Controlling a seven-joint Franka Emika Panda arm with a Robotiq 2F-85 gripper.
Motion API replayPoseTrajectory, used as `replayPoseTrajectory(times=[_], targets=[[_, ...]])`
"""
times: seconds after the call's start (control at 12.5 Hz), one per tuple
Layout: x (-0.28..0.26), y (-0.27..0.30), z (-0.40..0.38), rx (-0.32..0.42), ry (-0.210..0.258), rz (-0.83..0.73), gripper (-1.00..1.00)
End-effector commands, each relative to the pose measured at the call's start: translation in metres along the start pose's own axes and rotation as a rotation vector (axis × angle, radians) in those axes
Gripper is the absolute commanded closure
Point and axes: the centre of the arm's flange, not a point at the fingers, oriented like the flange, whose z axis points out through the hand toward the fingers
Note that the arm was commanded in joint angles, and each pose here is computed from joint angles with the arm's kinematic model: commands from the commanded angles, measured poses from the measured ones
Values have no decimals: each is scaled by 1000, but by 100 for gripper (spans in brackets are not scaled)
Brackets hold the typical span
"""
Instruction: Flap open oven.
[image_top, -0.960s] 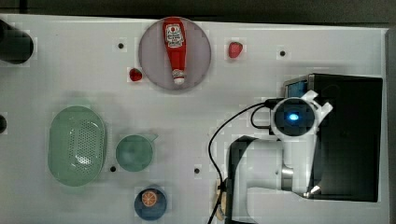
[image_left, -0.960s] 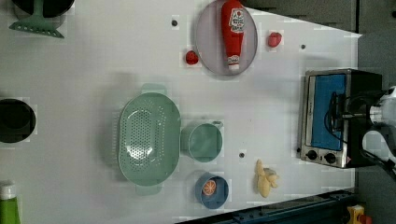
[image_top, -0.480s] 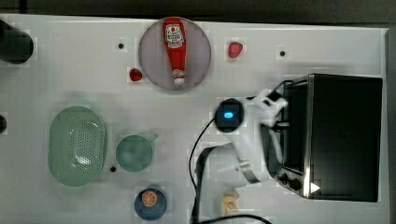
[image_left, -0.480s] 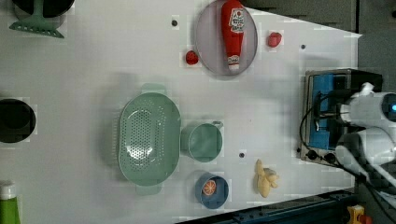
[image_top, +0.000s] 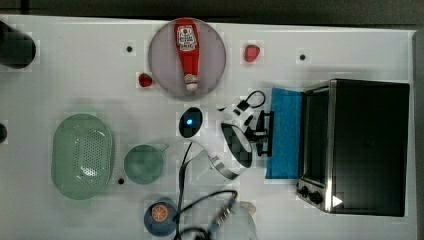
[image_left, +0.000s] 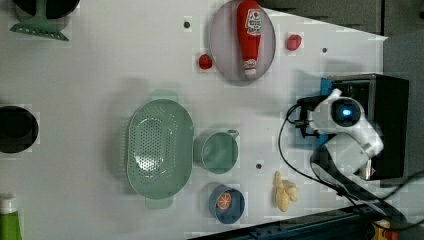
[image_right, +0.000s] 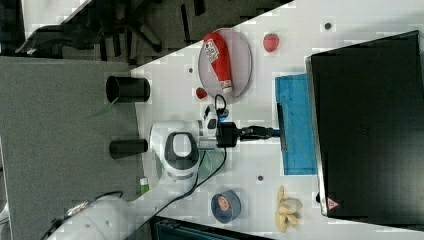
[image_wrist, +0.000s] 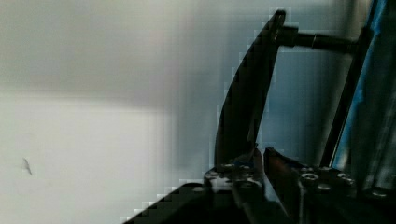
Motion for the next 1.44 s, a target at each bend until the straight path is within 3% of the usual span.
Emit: replayPoseTrajectory(times=[0.08,0.32,0.48,0.88,1.12,1.2,1.44], targets=[[13,-11,10,-18,15,81,65],[28,-11,6,-3,54,90,65],[36,4,-22,49,86,171,65],[37,96,-141,393,111,644,65],[13,156,-211,587,-24,857,65],[1,174,-239,616,-64,877,65],[-30,231,-321,613,-88,873,65]])
